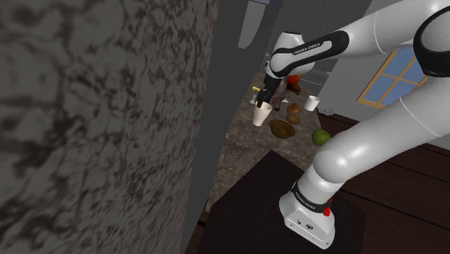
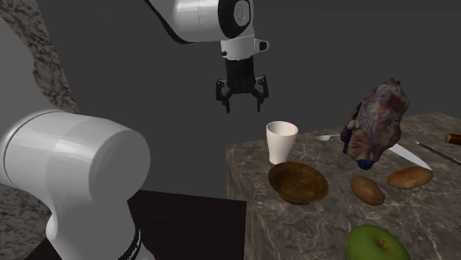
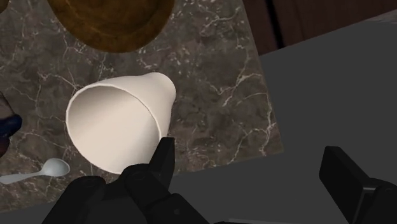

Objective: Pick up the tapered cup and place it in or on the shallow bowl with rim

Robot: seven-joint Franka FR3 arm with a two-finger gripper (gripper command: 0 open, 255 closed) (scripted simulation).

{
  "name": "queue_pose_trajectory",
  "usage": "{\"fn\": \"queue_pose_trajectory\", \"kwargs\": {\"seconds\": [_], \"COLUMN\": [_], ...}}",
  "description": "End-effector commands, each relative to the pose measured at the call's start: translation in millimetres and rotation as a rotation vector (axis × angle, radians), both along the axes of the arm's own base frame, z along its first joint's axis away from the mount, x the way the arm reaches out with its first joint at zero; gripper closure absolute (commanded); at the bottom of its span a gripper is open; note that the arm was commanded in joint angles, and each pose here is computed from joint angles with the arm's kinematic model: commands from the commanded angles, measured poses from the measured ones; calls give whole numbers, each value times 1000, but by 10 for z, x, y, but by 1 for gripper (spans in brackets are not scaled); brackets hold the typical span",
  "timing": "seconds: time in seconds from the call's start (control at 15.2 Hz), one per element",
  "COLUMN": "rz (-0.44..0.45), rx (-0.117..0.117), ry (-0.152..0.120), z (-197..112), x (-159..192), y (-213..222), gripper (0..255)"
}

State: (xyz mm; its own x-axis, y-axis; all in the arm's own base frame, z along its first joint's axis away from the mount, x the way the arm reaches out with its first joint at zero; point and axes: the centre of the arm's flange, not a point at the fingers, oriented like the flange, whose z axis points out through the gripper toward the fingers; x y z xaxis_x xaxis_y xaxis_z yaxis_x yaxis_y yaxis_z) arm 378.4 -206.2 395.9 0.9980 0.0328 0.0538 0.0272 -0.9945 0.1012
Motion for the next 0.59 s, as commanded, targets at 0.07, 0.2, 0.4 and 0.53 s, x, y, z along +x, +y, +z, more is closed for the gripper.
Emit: {"fn": "queue_pose_trajectory", "kwargs": {"seconds": [0.07,0.2,0.4,0.53], "rz": [4,6,9,9], "rx": [-19,-30,-45,-45], "ry": [-9,-14,-22,-22], "z": [-238,-391,-591,-695], "x": [129,206,308,317], "y": [-278,-461,-705,-720], "gripper": [0,0,0,0]}}
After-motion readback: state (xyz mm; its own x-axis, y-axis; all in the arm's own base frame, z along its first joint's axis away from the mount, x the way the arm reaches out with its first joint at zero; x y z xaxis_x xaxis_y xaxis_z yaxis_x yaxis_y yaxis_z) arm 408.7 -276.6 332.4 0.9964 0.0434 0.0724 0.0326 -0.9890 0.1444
